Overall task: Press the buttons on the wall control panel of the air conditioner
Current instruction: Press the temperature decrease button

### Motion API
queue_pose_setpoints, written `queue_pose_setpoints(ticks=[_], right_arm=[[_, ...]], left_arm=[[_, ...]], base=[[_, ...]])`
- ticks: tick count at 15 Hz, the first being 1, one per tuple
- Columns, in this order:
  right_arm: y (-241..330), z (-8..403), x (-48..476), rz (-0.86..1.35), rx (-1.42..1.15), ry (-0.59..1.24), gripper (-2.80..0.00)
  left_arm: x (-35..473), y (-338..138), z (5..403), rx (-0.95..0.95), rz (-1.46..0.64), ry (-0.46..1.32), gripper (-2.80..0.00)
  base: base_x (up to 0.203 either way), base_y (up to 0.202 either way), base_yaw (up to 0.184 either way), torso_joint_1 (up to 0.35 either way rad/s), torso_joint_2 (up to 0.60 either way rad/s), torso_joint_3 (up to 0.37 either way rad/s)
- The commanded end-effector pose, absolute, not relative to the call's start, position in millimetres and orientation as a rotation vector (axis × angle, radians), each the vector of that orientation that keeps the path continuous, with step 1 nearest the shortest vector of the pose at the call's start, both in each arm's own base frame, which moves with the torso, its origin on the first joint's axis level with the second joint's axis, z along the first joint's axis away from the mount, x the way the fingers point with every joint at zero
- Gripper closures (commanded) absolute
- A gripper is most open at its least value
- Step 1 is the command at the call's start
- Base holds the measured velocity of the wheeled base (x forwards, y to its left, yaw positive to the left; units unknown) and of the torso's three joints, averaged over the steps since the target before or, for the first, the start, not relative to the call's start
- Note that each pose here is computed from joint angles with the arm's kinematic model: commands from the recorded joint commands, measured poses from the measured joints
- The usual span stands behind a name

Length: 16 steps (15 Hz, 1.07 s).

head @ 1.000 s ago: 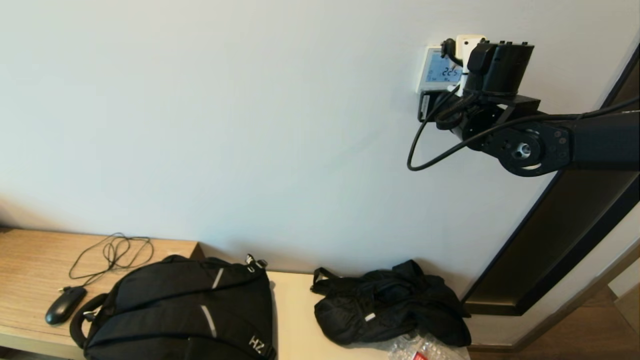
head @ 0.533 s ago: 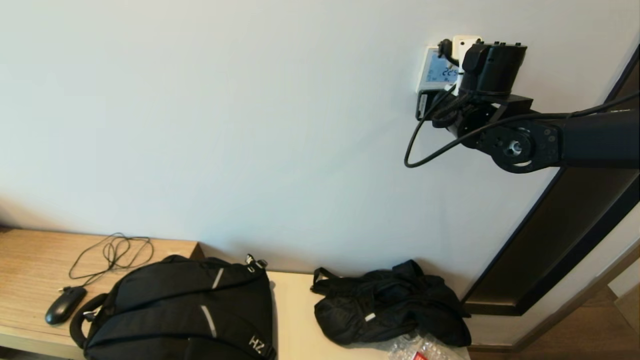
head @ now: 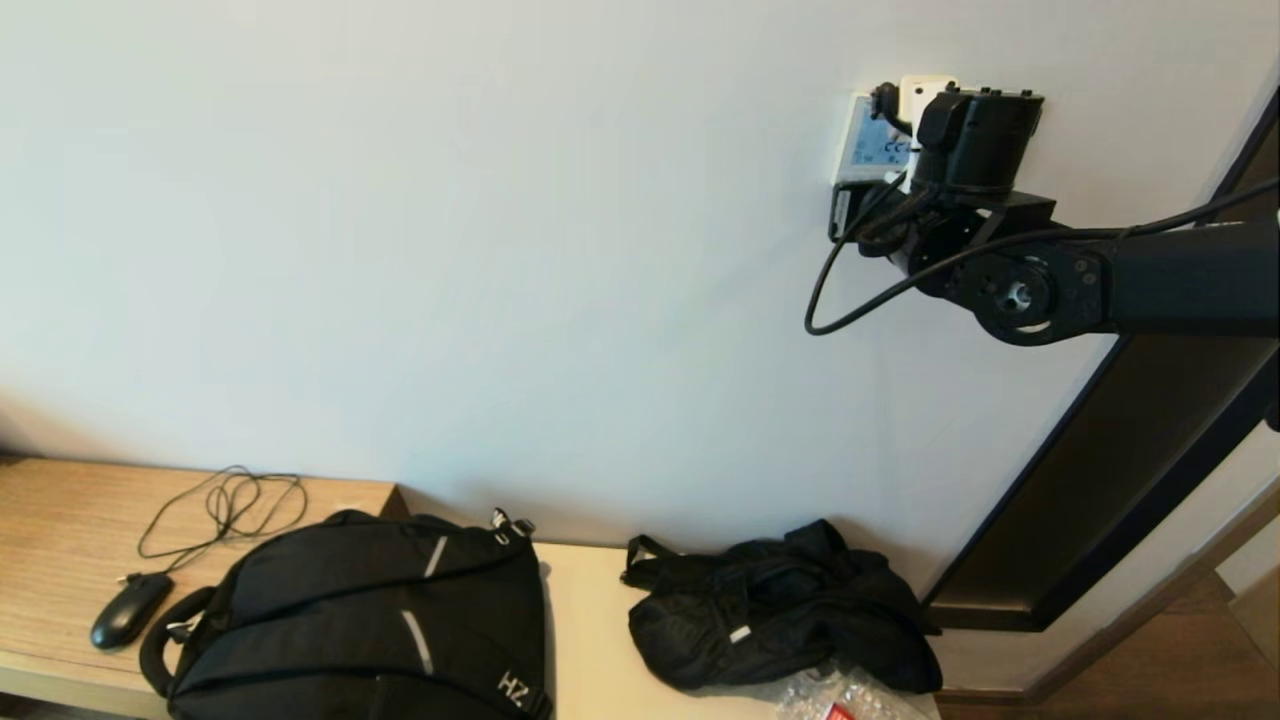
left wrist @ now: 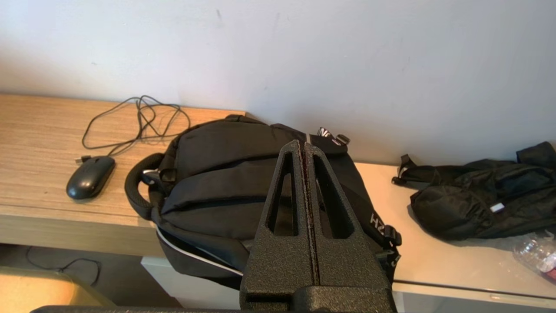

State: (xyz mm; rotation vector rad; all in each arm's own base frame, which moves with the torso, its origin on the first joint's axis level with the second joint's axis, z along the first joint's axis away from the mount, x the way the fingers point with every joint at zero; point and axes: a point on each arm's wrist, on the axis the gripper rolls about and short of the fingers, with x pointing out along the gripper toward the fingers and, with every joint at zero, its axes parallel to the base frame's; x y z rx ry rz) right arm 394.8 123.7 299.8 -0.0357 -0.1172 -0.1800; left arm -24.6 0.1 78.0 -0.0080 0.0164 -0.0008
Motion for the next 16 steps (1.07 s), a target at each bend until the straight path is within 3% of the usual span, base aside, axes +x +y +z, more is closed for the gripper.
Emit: queue_pose_setpoints(ticks=[1, 16], right_arm=[[124.0, 303.7, 390.5, -0.179, -0.032, -0.126, 0.00], [121.6, 300.9, 391.2, -0.185, -0.037, -0.117, 0.00]], left_arm=[[-24.6, 0.1, 77.8, -0.009, 0.000, 0.017, 0.00], [-24.7, 0.1, 78.1, -0.008, 0.000, 0.015, 0.00]], base=[[0.000, 0.000, 0.000, 0.000, 0.00, 0.000], [0.000, 0.000, 0.000, 0.000, 0.00, 0.000]])
